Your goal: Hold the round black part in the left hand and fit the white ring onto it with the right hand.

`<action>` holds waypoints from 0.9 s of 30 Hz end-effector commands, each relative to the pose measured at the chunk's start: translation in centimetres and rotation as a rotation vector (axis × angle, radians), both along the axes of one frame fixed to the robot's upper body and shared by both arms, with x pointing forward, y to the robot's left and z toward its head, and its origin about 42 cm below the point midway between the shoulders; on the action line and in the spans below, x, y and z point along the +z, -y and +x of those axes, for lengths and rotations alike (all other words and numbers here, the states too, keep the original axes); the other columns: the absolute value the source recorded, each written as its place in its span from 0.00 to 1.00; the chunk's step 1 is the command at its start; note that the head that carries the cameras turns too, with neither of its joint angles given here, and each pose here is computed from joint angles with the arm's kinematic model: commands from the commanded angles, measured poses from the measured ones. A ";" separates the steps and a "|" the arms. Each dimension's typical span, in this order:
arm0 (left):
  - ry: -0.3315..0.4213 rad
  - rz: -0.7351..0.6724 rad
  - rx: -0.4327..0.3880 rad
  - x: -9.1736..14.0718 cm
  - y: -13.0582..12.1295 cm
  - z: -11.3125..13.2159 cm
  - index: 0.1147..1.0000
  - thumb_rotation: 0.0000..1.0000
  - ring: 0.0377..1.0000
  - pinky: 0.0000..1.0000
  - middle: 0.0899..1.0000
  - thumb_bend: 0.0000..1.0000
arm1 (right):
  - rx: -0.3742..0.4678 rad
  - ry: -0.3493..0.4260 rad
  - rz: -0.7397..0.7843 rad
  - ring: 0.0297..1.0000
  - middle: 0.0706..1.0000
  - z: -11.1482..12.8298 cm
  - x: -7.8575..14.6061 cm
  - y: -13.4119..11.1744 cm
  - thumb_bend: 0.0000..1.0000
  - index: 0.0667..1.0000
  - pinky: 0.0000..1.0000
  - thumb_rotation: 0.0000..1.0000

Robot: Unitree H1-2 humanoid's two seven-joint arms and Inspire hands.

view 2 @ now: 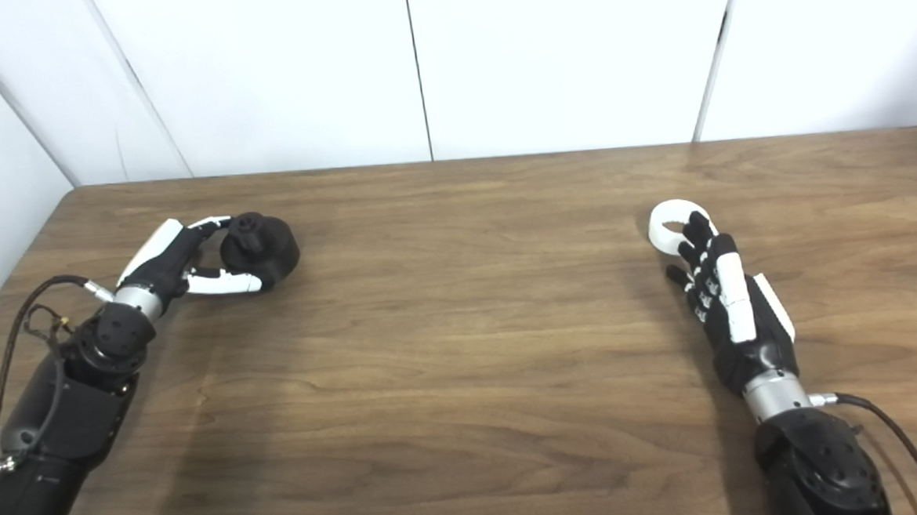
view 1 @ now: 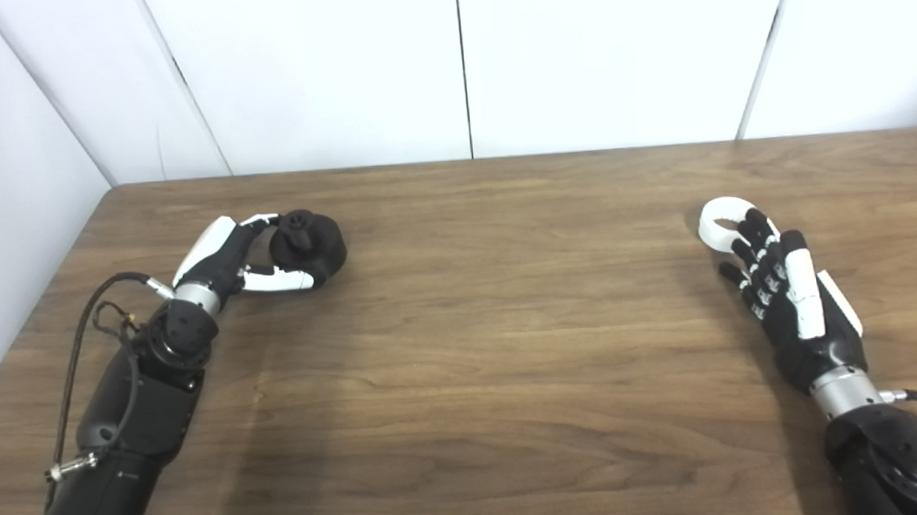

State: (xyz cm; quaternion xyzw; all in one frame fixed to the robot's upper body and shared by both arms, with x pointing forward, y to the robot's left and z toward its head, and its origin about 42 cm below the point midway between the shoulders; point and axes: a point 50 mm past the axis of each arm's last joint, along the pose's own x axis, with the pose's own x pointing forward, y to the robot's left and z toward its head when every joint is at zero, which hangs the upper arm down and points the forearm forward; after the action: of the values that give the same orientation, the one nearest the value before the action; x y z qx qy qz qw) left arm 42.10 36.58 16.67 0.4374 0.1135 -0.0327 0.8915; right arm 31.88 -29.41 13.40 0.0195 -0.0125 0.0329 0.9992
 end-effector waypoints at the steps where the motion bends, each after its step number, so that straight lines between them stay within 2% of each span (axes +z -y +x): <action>1: 0.112 0.050 -0.021 3.5 -0.3 1.5 0.79 0.34 1.00 0.97 0.96 0.95 | 0.008 0.059 -0.013 1.00 1.00 0.4 1.7 0.3 0.60 1.00 1.00 1.00; 11: 0.116 0.060 -0.010 3.3 -0.1 1.4 0.69 0.28 1.00 0.98 0.96 0.92 | 0.008 0.062 -0.009 1.00 1.00 0.4 1.8 0.4 0.60 1.00 1.00 1.00; 20: 0.144 0.063 0.015 3.0 0.1 1.3 0.67 0.23 0.99 0.95 0.93 0.83 | 0.016 0.061 -0.018 1.00 1.00 0.4 1.8 0.3 0.60 1.00 1.00 1.00; 27: 0.167 0.035 -0.001 2.6 0.4 0.9 0.64 0.22 0.98 0.93 0.92 0.82 | 0.019 0.057 -0.022 1.00 1.00 0.4 1.8 0.3 0.61 1.00 1.00 1.00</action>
State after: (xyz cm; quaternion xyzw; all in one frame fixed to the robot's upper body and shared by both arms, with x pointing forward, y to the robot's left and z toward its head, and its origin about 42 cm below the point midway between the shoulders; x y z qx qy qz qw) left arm 42.12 36.08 16.66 0.4466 0.0867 -0.0115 0.8905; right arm 31.80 -29.46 13.53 0.0183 -0.0106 0.0352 0.9992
